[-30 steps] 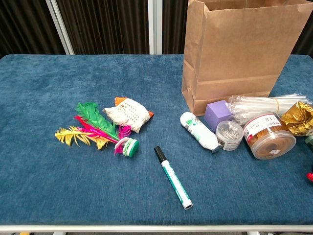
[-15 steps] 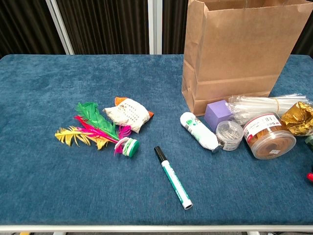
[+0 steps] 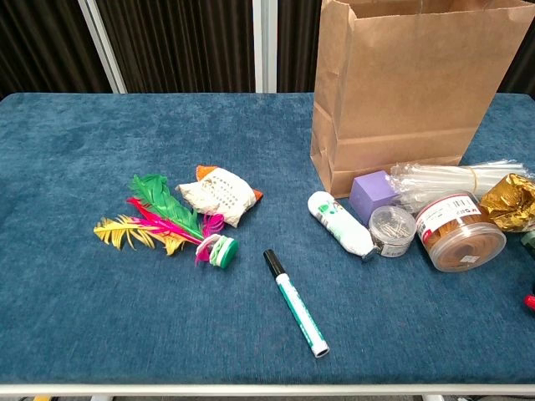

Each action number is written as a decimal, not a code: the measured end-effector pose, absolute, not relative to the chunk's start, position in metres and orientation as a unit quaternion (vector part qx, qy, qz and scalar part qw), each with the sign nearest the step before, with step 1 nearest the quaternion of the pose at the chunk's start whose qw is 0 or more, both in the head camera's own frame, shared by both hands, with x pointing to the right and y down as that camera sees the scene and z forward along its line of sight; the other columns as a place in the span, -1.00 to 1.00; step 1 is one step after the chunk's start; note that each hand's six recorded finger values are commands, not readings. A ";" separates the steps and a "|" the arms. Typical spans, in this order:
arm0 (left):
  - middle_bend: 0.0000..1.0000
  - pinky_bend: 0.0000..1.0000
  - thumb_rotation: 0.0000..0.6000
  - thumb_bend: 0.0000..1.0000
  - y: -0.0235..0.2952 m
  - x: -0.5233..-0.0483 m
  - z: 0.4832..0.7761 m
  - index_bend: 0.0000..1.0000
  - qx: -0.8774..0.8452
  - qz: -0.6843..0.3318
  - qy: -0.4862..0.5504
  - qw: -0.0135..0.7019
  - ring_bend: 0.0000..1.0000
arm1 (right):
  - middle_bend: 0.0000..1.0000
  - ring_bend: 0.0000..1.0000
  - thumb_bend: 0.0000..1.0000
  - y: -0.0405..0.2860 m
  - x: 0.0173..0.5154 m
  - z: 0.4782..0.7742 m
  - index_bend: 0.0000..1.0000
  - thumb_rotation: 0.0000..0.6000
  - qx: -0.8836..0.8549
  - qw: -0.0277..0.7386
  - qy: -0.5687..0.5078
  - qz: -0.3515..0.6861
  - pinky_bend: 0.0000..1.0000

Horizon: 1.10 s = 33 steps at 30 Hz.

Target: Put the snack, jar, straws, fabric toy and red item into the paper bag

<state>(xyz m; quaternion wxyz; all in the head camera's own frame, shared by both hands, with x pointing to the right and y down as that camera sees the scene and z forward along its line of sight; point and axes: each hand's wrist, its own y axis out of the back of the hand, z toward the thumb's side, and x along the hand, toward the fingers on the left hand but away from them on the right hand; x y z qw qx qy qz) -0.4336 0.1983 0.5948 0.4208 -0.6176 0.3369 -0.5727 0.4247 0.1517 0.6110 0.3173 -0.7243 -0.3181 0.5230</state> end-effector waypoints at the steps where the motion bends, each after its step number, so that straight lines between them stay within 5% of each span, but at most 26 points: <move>1: -0.76 -0.73 1.00 -0.82 0.198 -0.434 0.595 -0.78 -0.617 -0.573 0.337 0.421 -0.95 | -0.58 -0.96 -1.00 0.151 0.418 0.619 -0.68 1.00 -0.732 0.313 -0.312 0.518 -0.81; 14: -0.76 -0.73 1.00 -0.82 0.195 -0.439 0.602 -0.78 -0.617 -0.577 0.336 0.416 -0.95 | -0.52 -0.92 -1.00 0.148 0.382 0.668 -0.61 1.00 -0.763 0.299 -0.247 0.517 -0.75; 21: -0.76 -0.73 1.00 -0.82 0.193 -0.438 0.606 -0.78 -0.619 -0.576 0.331 0.420 -0.95 | -0.46 -0.78 -0.92 0.149 0.378 0.679 -0.37 1.00 -0.761 0.297 -0.235 0.527 -0.60; 33: -0.76 -0.73 1.00 -0.82 0.195 -0.437 0.606 -0.78 -0.621 -0.574 0.332 0.417 -0.95 | -0.05 -0.32 -0.58 0.146 0.375 0.667 0.24 1.00 -0.752 0.321 -0.266 0.511 -0.14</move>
